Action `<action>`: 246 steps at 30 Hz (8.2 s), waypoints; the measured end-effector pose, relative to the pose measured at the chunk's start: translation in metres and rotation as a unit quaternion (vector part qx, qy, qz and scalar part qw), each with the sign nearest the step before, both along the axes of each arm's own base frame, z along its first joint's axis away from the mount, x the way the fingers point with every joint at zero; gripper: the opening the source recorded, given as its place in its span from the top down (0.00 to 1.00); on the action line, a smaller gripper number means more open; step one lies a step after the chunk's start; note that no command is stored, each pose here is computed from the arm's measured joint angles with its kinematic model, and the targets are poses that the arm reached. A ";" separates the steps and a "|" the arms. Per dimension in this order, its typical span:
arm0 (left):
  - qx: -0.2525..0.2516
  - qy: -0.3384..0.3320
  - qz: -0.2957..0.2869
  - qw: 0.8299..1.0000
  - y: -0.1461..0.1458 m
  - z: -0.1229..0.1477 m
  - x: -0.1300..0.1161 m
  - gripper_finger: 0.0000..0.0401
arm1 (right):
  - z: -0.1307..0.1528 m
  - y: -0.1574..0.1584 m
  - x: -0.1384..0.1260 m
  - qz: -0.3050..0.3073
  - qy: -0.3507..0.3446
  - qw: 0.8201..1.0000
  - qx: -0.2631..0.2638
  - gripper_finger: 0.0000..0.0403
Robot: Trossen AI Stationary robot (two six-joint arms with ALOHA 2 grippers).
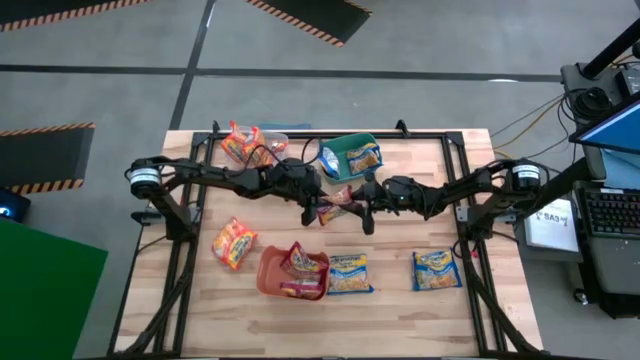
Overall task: Sort Maruchan noodles
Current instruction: Put the red noodle pack into the orange bin, then put the blue noodle pack into the green bin
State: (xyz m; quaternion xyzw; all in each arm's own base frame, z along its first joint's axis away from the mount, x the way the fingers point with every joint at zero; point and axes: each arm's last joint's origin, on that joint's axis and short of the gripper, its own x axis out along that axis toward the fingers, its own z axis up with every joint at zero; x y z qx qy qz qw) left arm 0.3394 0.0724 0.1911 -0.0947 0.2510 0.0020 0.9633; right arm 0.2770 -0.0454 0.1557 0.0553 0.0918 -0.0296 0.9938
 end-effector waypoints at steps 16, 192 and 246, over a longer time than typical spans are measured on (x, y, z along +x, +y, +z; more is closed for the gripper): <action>0.021 -0.012 -0.060 0.998 -0.038 0.065 -0.024 0.90 | 0.078 0.003 -0.037 -0.045 -0.063 0.995 -0.066 0.42; -0.118 0.340 -0.087 0.929 -0.124 -0.014 -0.059 1.00 | 0.129 -0.016 -0.053 -0.188 0.039 0.964 -0.185 0.42; 0.320 -0.061 -0.129 0.937 -0.076 0.111 -0.075 1.00 | 0.070 0.126 0.017 0.024 0.451 0.859 0.242 0.61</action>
